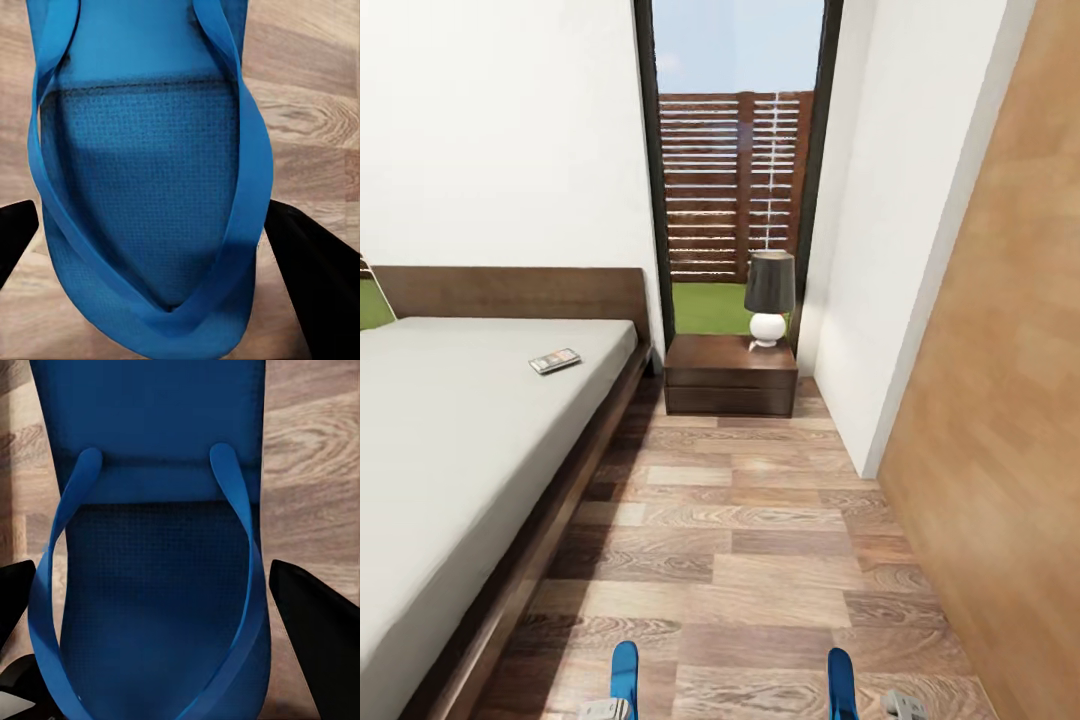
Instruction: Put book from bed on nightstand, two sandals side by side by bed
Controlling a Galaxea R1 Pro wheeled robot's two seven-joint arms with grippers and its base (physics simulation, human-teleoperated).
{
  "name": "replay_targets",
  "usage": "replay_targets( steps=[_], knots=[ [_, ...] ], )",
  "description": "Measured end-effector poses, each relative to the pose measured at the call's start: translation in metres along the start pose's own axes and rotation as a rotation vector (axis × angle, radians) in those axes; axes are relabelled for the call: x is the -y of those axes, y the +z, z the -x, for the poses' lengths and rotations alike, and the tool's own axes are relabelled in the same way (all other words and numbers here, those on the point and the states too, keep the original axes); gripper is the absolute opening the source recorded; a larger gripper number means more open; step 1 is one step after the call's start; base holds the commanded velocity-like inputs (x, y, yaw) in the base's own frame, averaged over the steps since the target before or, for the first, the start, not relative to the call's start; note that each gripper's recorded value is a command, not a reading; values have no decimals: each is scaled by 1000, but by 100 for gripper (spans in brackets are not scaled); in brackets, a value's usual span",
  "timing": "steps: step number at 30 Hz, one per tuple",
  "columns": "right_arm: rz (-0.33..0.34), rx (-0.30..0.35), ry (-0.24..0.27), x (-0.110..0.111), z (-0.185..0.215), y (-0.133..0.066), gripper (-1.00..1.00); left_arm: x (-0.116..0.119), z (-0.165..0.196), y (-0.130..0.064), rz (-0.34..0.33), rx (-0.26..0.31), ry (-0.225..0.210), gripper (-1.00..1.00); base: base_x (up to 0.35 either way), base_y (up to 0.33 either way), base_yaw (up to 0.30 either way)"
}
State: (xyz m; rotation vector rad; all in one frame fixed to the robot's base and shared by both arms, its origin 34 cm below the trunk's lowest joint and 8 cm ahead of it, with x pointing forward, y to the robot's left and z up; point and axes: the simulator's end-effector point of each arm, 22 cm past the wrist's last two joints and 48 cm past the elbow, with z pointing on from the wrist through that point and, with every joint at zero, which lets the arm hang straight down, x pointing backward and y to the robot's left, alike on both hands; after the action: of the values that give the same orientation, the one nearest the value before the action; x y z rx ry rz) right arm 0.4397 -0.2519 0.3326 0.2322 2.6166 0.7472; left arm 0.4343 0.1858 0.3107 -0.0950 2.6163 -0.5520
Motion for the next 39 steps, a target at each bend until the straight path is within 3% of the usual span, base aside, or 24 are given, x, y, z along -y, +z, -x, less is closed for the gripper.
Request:
replay_targets(
  steps=[39],
  knots=[
    [-1, 1, 2, 0, 0, 0, -100, 0, 0, 0, 0, 0, 0, -100, 324, -50, 0]
  ],
)
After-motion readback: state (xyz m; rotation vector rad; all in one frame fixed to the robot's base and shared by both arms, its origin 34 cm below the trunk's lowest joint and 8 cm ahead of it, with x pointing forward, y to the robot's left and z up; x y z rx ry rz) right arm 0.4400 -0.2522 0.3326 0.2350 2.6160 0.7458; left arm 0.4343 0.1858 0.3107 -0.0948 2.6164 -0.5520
